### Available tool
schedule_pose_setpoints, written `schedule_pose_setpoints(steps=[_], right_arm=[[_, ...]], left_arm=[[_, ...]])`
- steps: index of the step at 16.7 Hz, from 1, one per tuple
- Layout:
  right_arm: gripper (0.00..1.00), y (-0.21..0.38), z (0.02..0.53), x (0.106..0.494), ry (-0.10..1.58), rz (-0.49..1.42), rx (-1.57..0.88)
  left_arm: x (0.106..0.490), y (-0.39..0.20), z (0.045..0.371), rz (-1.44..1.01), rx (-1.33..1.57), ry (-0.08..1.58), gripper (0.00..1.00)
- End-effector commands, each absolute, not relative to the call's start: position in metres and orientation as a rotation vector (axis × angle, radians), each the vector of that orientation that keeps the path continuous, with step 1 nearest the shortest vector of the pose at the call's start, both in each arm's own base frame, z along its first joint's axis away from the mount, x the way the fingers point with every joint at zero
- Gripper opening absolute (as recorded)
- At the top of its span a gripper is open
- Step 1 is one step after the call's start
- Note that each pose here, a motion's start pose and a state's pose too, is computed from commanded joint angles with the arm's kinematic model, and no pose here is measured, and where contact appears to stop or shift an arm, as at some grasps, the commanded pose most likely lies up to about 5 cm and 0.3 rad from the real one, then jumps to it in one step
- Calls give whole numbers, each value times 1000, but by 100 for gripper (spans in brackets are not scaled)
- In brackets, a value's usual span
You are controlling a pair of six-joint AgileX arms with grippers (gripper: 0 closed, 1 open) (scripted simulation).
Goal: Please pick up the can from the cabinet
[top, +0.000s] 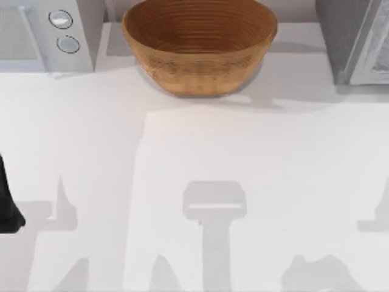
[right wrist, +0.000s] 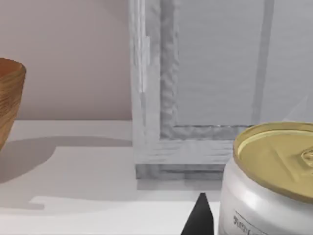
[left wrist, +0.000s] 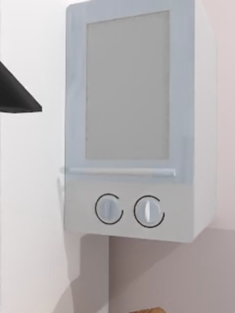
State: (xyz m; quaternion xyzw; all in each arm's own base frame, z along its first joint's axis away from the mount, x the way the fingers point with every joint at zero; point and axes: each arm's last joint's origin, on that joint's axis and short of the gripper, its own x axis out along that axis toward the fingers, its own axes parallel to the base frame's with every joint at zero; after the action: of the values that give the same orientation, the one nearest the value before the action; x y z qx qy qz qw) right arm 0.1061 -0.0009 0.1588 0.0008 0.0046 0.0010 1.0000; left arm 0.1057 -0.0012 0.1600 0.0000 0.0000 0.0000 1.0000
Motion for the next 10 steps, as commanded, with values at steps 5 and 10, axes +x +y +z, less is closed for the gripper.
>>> schedule_pose_setpoints(steps=[5,10], right_arm=[[0,-1,168,114,24,37,14],[0,-3,185,144,58,126,34]], left_arm=[[106,-1,160,0,0,0,100],[106,-1,160,0,0,0,100]])
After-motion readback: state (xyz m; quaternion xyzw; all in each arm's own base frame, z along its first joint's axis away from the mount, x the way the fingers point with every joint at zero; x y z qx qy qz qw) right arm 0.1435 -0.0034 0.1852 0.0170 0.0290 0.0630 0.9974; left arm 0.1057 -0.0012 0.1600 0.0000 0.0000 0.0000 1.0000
